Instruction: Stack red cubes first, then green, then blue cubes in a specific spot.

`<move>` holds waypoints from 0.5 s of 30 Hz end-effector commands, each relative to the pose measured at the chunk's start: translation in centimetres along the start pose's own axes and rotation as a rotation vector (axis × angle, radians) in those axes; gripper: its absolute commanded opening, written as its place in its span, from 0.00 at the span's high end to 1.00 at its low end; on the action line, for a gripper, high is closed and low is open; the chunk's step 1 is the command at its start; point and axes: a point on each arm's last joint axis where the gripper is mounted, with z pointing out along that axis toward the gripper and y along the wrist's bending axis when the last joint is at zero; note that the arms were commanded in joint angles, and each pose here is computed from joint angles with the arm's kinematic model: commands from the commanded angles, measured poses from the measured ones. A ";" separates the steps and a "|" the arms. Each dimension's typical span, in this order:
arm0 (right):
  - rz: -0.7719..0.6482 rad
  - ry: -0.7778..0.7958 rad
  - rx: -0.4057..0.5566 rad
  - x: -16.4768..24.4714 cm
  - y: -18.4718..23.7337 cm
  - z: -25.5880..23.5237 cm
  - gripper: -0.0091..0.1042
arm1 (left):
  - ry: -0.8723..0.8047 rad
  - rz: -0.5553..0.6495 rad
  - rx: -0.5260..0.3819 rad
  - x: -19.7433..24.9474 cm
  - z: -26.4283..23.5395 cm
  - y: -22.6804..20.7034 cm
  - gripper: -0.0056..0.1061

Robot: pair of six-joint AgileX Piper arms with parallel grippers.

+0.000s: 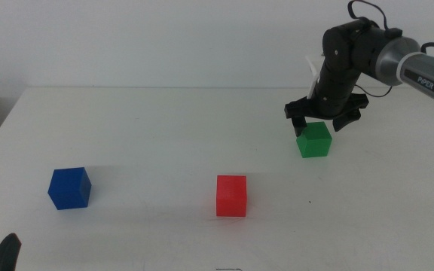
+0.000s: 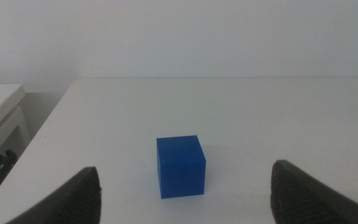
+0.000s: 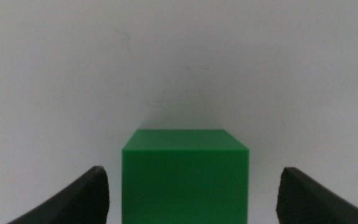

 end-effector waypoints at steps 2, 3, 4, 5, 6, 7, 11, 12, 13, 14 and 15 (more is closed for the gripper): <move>-0.003 -0.100 -0.005 -1.1 -0.6 -2.9 0.11 | -0.106 -0.014 0.001 -1.0 -0.2 0.0 0.11; -0.003 -0.092 -0.005 -1.1 -0.5 -2.6 0.12 | -0.106 -0.014 0.001 -1.0 -0.2 0.0 0.11; -0.004 -0.084 -0.003 -1.0 -0.5 -2.3 0.14 | -0.106 -0.014 0.001 -1.0 -0.2 0.0 0.11; -0.004 -0.081 -0.003 -1.0 -0.5 -2.1 0.16 | -0.106 -0.014 0.001 -1.0 -0.2 0.0 0.11; -0.005 -0.072 -0.001 -0.9 -0.5 -1.8 0.20 | -0.106 -0.014 0.001 -1.0 -0.2 0.0 0.11; -0.005 -0.074 -0.002 -0.9 -0.5 -1.8 0.27 | -0.106 -0.014 0.001 -1.0 -0.2 0.0 0.11; -0.001 -0.083 -0.004 -1.0 -0.5 -2.0 0.75 | -0.106 -0.014 0.001 -1.0 -0.2 0.0 0.11; 0.000 -0.086 -0.004 -1.0 -0.5 -2.5 0.90 | -0.106 -0.014 0.001 -1.0 -0.2 0.0 0.11; -0.001 -0.090 -0.003 -1.0 -0.4 -3.1 0.93 | -0.106 -0.014 0.001 -1.0 -0.2 0.0 0.11; -0.004 -0.091 -0.002 -0.9 -0.2 -3.7 0.93 | -0.106 -0.014 0.001 -1.0 -0.2 0.0 0.11; -0.008 -0.087 0.003 -0.7 0.1 -4.6 0.93 | -0.106 -0.014 0.001 -1.0 -0.2 0.0 0.11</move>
